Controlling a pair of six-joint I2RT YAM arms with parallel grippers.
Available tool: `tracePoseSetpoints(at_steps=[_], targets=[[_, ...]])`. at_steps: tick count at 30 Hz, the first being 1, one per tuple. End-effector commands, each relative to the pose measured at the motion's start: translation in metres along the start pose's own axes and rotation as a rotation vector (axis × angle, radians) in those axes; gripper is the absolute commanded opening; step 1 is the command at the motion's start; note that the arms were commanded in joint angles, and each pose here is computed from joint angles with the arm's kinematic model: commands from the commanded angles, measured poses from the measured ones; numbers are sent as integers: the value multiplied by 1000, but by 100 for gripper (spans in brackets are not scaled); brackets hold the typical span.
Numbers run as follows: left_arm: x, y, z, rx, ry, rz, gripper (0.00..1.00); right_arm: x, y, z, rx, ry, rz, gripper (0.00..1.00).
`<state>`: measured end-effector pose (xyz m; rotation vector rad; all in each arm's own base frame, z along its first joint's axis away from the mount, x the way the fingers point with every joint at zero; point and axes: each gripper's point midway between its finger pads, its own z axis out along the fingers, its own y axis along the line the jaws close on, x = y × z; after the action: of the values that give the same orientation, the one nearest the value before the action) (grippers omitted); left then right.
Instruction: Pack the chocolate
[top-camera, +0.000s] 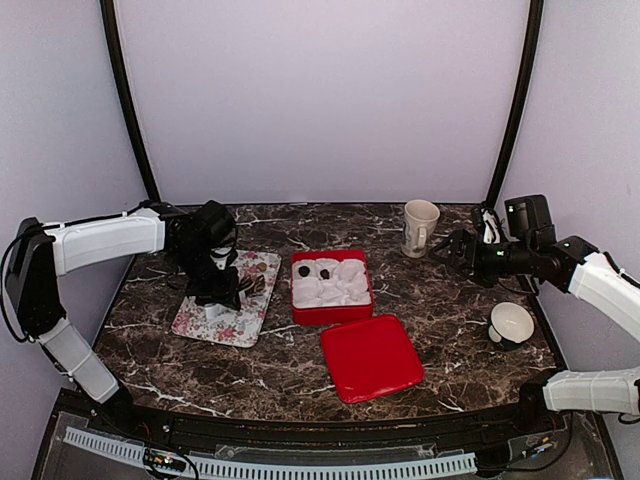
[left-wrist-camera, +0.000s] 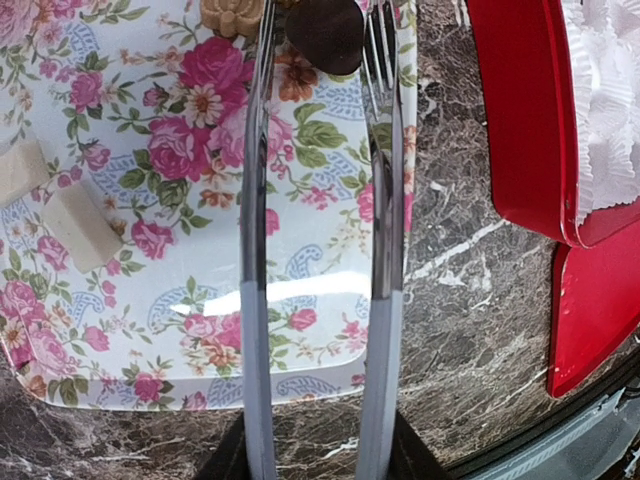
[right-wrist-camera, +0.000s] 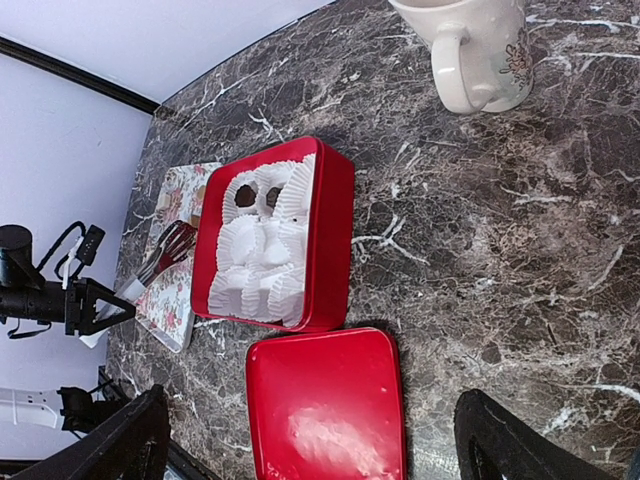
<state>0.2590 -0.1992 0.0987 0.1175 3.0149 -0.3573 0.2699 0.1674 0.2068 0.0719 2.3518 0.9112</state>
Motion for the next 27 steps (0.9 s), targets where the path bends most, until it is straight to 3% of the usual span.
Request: tracePoseSetpoints(at_steps=[1, 17, 27], targets=[[-13, 5, -7, -10, -33, 10, 37, -7, 4, -2, -25, -30, -2, 100], [-19, 1, -4, -1, -16, 50, 35, -6, 4, -2, -31, -36, 8, 100], [-8, 4, -34, 1, -48, 52, 31, -4, 5, -4, -39, -38, 9, 100]])
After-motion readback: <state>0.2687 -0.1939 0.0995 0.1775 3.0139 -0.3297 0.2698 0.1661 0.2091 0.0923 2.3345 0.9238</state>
